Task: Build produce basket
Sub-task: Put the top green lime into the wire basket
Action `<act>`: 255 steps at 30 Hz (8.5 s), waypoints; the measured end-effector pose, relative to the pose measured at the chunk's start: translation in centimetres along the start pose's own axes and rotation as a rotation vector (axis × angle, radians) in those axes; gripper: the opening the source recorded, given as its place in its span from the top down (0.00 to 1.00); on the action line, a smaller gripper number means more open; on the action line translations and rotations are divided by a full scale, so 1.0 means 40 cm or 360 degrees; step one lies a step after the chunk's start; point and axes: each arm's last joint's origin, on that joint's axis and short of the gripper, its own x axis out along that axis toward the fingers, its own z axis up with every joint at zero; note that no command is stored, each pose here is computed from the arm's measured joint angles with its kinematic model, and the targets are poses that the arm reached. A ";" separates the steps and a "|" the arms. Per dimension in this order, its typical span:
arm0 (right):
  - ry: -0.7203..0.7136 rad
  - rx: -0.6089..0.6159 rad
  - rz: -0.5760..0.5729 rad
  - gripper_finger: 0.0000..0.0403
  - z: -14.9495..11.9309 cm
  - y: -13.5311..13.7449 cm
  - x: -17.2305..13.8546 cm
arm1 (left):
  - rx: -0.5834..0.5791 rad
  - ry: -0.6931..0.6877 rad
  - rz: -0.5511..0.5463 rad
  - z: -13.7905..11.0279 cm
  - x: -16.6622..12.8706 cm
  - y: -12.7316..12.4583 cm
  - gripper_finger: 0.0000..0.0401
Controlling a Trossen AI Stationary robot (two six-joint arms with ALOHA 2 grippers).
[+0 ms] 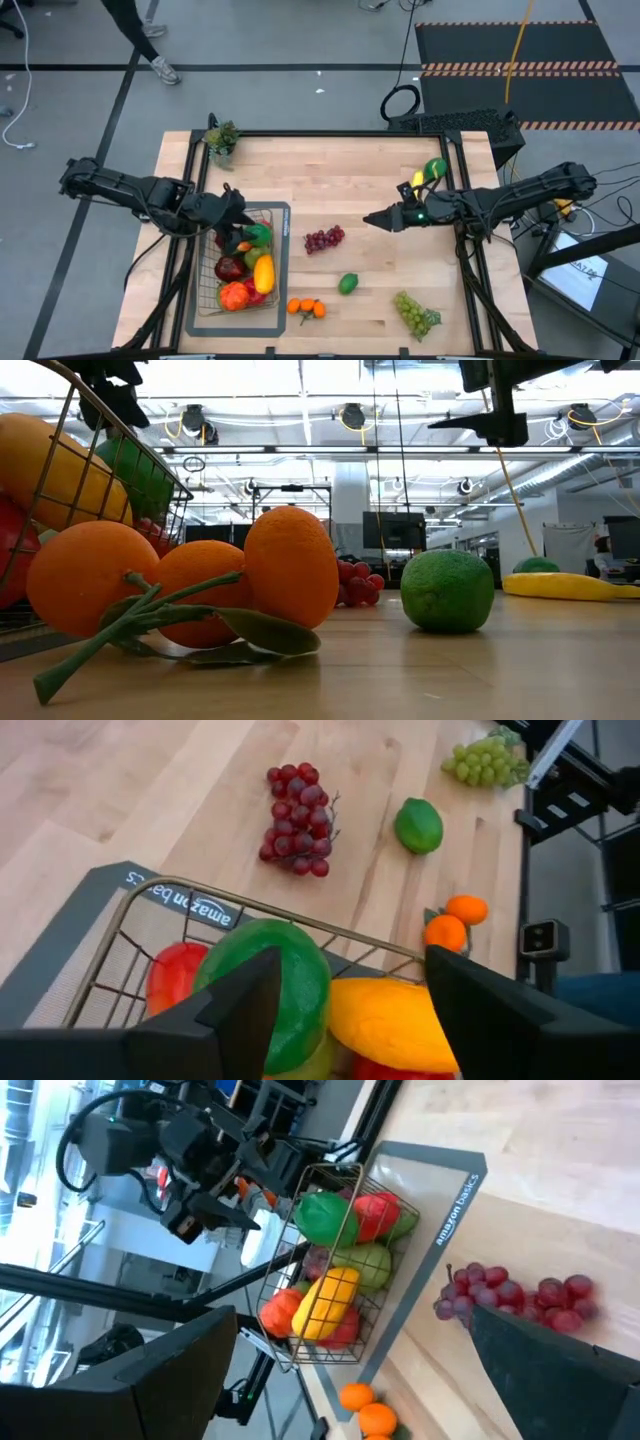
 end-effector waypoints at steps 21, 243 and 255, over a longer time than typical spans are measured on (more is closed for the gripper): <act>-0.0077 -0.0120 0.0269 0.02 0.002 0.062 0.060 | -0.0013 -0.0188 -0.0103 0.006 -0.058 0.004 0.51; 0.0105 -0.0416 0.0031 0.26 0.287 -0.072 -0.014 | -0.0981 -0.0792 -0.0223 0.371 0.088 0.142 0.15; 0.0412 -0.0560 0.0120 0.26 0.262 -0.052 0.060 | -0.1537 -0.0652 -0.0506 0.395 0.183 0.151 0.17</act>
